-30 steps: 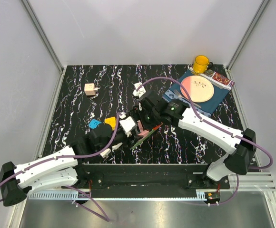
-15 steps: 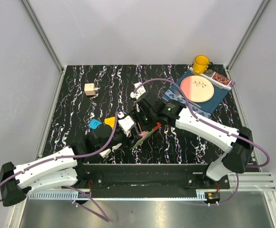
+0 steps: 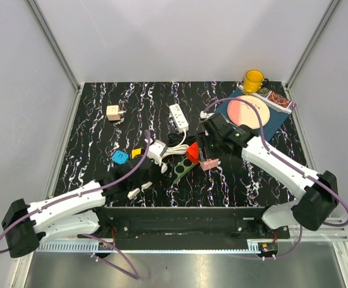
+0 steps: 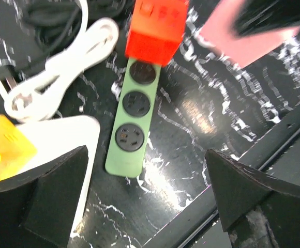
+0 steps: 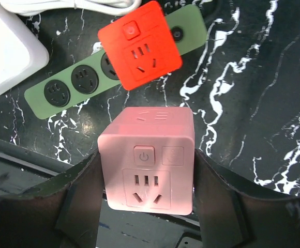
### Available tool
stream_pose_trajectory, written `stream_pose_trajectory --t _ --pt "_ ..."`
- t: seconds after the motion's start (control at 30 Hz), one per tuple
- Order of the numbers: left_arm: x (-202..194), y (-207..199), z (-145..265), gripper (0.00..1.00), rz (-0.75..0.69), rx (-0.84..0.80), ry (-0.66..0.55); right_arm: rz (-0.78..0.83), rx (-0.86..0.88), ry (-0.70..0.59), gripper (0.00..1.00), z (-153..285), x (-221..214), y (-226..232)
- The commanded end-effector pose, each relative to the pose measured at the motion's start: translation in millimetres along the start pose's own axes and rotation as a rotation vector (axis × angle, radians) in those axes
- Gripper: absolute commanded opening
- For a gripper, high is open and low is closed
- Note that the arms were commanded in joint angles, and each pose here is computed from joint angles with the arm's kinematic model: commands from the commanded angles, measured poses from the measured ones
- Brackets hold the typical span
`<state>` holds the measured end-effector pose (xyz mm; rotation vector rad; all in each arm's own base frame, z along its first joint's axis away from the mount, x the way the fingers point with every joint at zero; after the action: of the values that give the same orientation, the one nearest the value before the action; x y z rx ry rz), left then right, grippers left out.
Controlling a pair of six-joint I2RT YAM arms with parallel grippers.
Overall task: Insert the plug
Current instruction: Insert the plug into the socket.
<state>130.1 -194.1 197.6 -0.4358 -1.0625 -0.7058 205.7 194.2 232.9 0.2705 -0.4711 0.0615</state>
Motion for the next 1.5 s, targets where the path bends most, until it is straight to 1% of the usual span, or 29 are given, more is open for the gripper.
stream_pose_trajectory --t 0.0,0.03,0.07,0.17,0.2,0.23,0.43,0.63,0.73,0.8,0.9,0.97,1.0,1.03,1.13,1.17,1.23,1.27,1.33,1.37,1.4,1.47 --pt "-17 -3 -12 0.99 0.137 -0.006 0.178 -0.022 0.019 -0.173 0.0 22 12 -8" --pt "-15 -1 -15 0.99 0.162 -0.004 0.192 -0.028 0.015 -0.18 0.0 22 11 -11" --pt "-22 -1 -20 0.99 0.166 0.001 0.252 -0.033 0.016 -0.195 0.0 24 11 -13" --pt "-26 -3 -30 0.99 0.176 -0.014 0.336 -0.039 0.005 -0.214 0.0 26 8 -18" --pt "-22 -3 -33 0.99 0.176 -0.019 0.337 -0.042 0.002 -0.215 0.0 26 6 -19" --pt "-26 -4 -37 0.99 0.168 -0.023 0.37 -0.041 0.001 -0.222 0.0 27 6 -20" --pt "-28 -7 -58 0.99 0.153 -0.046 0.441 -0.045 0.0 -0.25 0.0 33 4 -25" --pt "-29 -19 -75 0.99 0.175 -0.151 0.49 -0.012 0.008 -0.278 0.0 41 3 -29" --pt "-20 -24 -76 0.98 0.188 -0.191 0.455 0.024 0.035 -0.285 0.0 44 3 -28" --pt "-13 -23 -72 0.98 0.183 -0.189 0.423 0.046 0.061 -0.292 0.0 46 4 -26" --pt "-3 -16 -60 0.98 0.163 -0.147 0.378 0.098 0.129 -0.288 0.0 46 7 -19" --pt "0 -9 -54 0.99 0.152 -0.1 0.355 0.146 0.198 -0.262 0.0 43 10 -11" --pt "8 -5 -45 0.99 0.153 -0.085 0.318 0.159 0.216 -0.251 0.0 41 11 -8" --pt "9 0 -40 0.99 0.15 -0.058 0.308 0.191 0.25 -0.205 0.0 33 10 -3" --pt "18 20 -19 0.99 0.149 0.042 0.249 0.246 0.306 -0.149 0.0 20 14 10" --pt "26 29 -8 0.99 0.148 0.075 0.205 0.259 0.325 -0.152 0.0 18 16 15" --pt "28 41 6 0.99 0.136 0.144 0.19 0.291 0.347 -0.118 0.0 7 17 22" --pt "35 50 17 0.99 0.127 0.182 0.148 0.314 0.368 -0.118 0.0 6 18 30" --pt "36 62 31 0.99 0.109 0.26 0.137 0.346 0.365 -0.082 0.0 -8 17 38" --pt "42 69 43 0.99 0.091 0.299 0.102 0.366 0.379 -0.082 0.0 -9 17 47" --pt "42 74 50 0.99 0.079 0.33 0.107 0.374 0.368 -0.053 0.0 -20 16 50" --pt "49 87 68 0.99 0.048 0.422 0.065 0.385 0.365 -0.049 0.0 -27 18 58"
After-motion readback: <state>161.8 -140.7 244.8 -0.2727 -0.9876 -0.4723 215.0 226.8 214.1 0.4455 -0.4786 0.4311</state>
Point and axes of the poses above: each gripper's point midway between its finger pads, its own z axis back along the fingers, its own y axis along the line the jaws close on, x = y × z, the point moved 9 cm from there along z, back along the fingers, and after that the axes turned 14 degrees about -z, right-handed, at the moved point
